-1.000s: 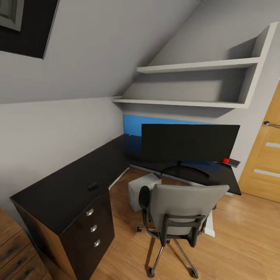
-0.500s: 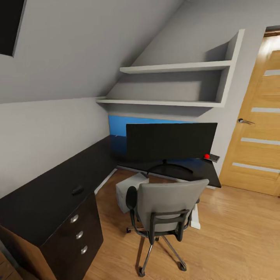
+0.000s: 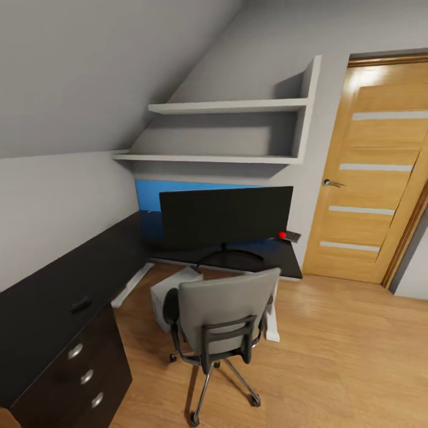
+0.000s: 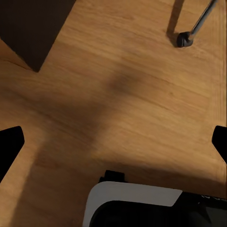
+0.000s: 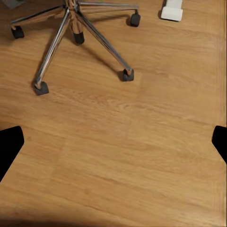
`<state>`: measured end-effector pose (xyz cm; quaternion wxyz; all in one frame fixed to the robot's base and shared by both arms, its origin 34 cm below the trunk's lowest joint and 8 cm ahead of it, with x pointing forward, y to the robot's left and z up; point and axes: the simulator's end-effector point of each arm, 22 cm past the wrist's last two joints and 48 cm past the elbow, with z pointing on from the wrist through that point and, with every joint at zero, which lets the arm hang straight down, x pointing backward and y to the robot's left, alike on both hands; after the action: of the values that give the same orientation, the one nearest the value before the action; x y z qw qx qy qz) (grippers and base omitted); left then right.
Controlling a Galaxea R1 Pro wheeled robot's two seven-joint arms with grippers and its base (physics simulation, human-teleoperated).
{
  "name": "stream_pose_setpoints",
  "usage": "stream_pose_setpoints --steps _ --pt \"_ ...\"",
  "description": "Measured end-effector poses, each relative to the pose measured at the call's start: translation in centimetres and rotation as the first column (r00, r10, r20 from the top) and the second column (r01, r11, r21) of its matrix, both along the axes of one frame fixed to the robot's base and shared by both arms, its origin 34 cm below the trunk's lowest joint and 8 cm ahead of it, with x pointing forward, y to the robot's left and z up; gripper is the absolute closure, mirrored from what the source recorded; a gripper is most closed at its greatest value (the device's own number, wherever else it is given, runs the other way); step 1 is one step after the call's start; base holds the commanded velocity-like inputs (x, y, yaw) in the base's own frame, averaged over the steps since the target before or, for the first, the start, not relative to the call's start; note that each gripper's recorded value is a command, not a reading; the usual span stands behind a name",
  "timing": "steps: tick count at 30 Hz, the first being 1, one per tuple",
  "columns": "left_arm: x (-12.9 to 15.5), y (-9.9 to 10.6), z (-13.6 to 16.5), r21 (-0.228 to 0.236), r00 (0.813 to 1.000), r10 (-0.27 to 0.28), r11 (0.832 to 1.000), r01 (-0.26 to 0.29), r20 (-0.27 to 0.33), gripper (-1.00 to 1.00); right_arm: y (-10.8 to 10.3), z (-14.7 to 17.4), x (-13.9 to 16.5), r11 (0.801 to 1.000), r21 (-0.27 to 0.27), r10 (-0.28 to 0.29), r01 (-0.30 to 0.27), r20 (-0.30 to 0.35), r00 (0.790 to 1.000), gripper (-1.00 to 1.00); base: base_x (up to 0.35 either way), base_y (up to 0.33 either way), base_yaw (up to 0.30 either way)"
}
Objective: In the bedroom, organize the workspace by keeping the computer under the desk, ensuring the monitor is on the desk, placing the keyboard on the desk next to the monitor, placing the mouse on the desk next to the keyboard, moving the folder from the swivel chair onto the desk next to the mouse, stacking the notebook on top of the folder with the pen on top of the notebook, and positioning the swivel chair next to the desk.
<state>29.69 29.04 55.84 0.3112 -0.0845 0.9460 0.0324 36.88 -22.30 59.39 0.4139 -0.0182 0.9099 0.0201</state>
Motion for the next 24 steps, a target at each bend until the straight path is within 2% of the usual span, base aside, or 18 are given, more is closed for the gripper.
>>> stream_pose_setpoints --steps 4,14,20,21,24 --pt "-0.01 0.04 -0.02 0.0 1.0 0.001 1.0 -0.001 -0.002 -1.0 0.47 0.04 0.0 0.999 -0.009 0.036 -0.036 0.003 0.999 -1.0 0.0 -0.299 -0.28" --pt "0.06 -0.06 0.0 -0.001 1.0 0.0 1.0 0.0 -0.001 -1.0 0.64 0.12 0.09 0.999 -0.012 0.049 -0.049 0.006 0.999 -1.0 0.0 -0.305 -0.281" --pt "0.05 -0.24 -0.01 -0.004 1.0 -0.002 1.0 0.002 -0.001 -1.0 0.57 0.1 0.06 0.998 -0.015 0.055 -0.055 0.005 0.998 -1.0 0.0 -0.074 -0.061" --pt "0.05 -0.25 -0.01 -0.004 1.0 -0.002 1.0 0.002 -0.001 -1.0 0.57 0.03 -0.07 0.995 -0.031 0.09 -0.09 0.003 0.996 -1.0 0.0 -0.003 -0.002" --pt "0.05 -0.25 -0.01 -0.004 1.0 -0.002 1.0 0.002 -0.001 -1.0 0.61 0.05 -0.04 0.994 -0.037 0.104 -0.104 0.005 0.995 -1.0 0.0 -0.001 -0.001"
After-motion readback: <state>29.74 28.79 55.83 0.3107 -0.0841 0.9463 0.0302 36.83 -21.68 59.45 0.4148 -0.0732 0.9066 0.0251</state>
